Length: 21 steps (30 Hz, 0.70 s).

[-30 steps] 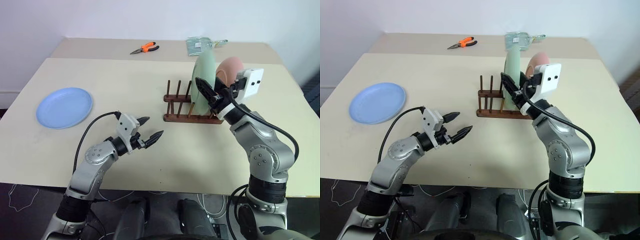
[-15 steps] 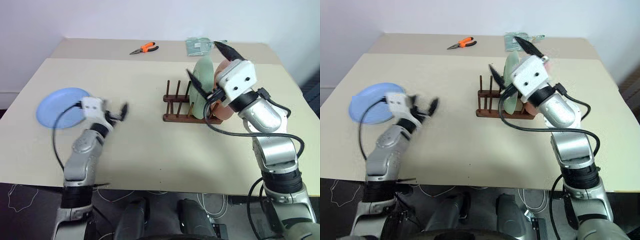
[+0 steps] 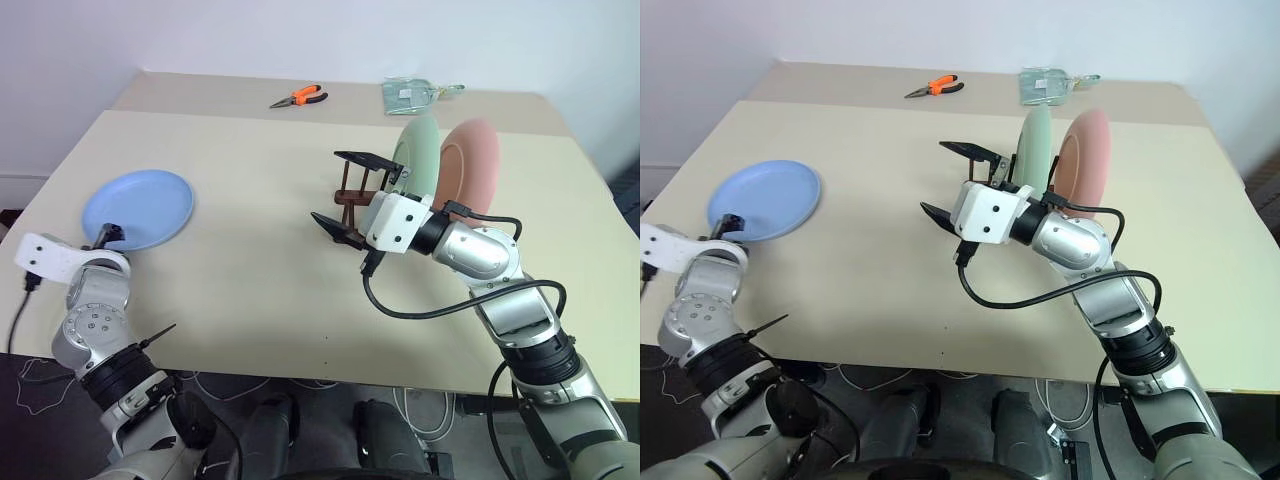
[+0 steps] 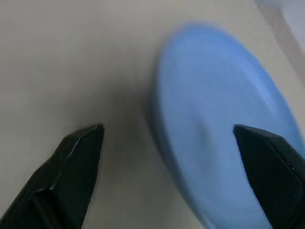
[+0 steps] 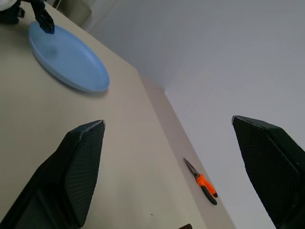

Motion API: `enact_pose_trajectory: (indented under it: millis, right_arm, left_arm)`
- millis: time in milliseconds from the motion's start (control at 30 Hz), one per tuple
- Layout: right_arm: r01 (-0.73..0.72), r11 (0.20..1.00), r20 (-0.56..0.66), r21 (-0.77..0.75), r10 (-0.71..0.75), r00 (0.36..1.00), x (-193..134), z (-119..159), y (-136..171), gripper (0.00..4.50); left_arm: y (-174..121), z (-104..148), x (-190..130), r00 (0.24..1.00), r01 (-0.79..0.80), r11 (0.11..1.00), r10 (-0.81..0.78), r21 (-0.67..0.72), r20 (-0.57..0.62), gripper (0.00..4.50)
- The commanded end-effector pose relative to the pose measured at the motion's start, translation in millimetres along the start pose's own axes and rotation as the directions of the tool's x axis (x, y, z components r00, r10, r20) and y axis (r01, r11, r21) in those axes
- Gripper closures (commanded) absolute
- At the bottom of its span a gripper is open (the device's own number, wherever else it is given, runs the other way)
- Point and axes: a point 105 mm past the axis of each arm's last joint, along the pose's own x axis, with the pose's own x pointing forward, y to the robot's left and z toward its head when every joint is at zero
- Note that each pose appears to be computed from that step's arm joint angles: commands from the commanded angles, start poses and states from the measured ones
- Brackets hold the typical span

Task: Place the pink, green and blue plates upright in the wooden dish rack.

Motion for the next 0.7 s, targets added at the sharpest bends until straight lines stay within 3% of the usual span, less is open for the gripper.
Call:
enact_pose_trajectory:
  millis: [33,133,200,267,367,533,700]
  right_arm:
    - [0.015,1.000,0.023,-0.023,-0.014,1.000,-1,5,-2,0.00]
    - [0.015,1.000,0.011,-0.025,-0.015,1.000,-2,4,0,0.00]
    - [0.011,1.000,-0.005,0.012,-0.011,1.000,-4,1,0,0.00]
    - [-0.007,1.000,-0.019,0.022,0.008,1.000,-6,-1,2,0.00]
    - [-0.030,0.999,-0.030,-0.025,0.029,0.999,-4,-1,6,0.00]
    - [-0.130,0.975,-0.028,-0.181,0.127,0.992,19,5,30,0.00]
    - [-0.148,0.953,-0.048,-0.266,0.140,0.989,40,4,34,0.00]
  left_arm:
    - [-7,0,1,0.998,0.048,0.997,-0.050,-0.056,-0.038,1.86]
    - [-13,-2,4,0.995,0.070,0.992,-0.076,-0.103,-0.062,3.44]
    - [-22,-3,4,0.991,0.113,0.992,-0.117,-0.064,-0.069,4.47]
    - [-49,-2,-3,0.969,0.246,0.957,-0.242,0.153,-0.043,4.47]
    - [-103,-16,-32,0.863,0.490,0.793,-0.499,0.363,-0.076,4.47]
    - [-155,-46,-87,0.692,0.710,0.619,-0.702,0.336,-0.169,4.47]
    - [-179,-69,-129,0.556,0.828,0.499,-0.793,0.257,-0.250,4.47]
